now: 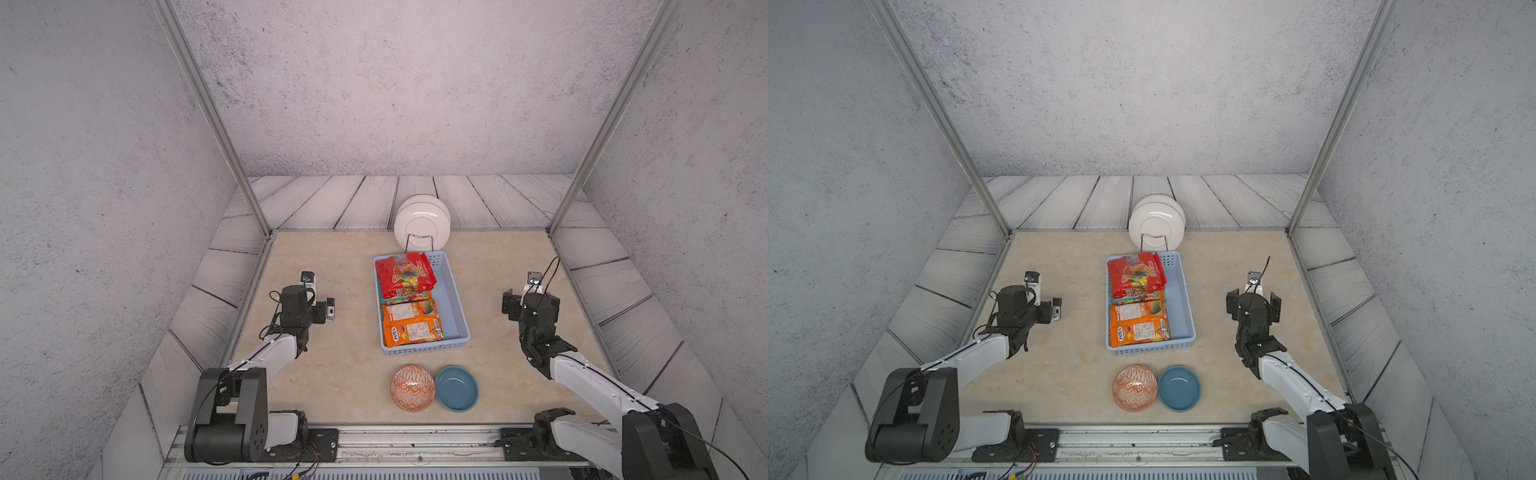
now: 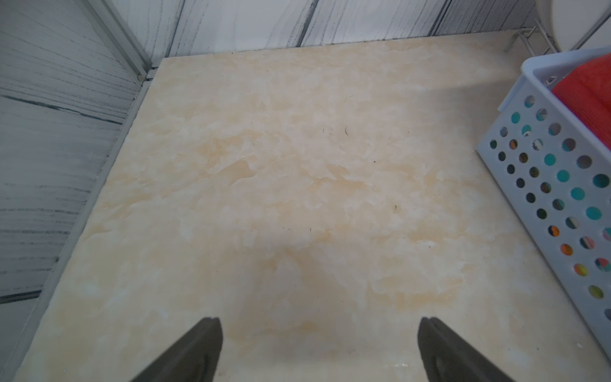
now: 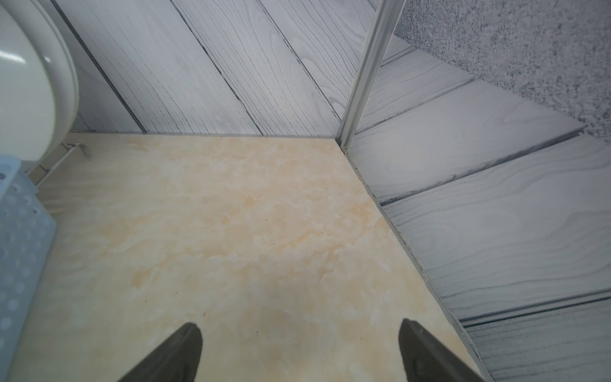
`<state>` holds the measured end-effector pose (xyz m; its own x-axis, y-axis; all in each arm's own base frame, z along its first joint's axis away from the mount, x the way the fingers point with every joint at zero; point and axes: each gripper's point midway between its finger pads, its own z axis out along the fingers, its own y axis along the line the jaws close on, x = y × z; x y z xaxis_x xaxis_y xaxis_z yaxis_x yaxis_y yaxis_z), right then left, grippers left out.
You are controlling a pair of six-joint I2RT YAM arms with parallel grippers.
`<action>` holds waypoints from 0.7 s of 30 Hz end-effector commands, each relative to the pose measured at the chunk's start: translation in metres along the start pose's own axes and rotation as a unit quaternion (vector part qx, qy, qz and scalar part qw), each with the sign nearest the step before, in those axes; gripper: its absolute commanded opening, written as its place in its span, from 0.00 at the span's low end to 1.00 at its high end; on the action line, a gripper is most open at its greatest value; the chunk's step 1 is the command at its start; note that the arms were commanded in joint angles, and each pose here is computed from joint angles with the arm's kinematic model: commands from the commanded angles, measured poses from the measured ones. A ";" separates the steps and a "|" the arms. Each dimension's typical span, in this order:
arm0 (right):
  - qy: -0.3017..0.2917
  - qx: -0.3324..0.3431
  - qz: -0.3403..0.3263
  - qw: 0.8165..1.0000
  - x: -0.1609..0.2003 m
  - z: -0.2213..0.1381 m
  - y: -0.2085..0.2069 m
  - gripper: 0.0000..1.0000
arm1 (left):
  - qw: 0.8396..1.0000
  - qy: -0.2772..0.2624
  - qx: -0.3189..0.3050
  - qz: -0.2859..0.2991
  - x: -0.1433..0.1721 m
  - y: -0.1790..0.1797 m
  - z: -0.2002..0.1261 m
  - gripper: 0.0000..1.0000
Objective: Put the candies in the basket
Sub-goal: Reset both arms
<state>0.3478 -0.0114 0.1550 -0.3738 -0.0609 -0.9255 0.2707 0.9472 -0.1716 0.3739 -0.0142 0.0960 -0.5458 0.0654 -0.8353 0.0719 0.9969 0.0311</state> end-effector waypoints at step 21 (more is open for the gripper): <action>0.005 0.025 0.022 0.999 0.022 0.050 -0.004 0.99 | 0.991 -0.098 -0.083 -0.023 -0.016 0.032 0.021 0.99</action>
<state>0.3737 -0.0332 0.1121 -0.3991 -0.0162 -0.9168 0.3338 0.9287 -0.1617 0.3940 0.0067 0.0823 -0.4286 0.0433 -0.9025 -0.0445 0.9966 0.0689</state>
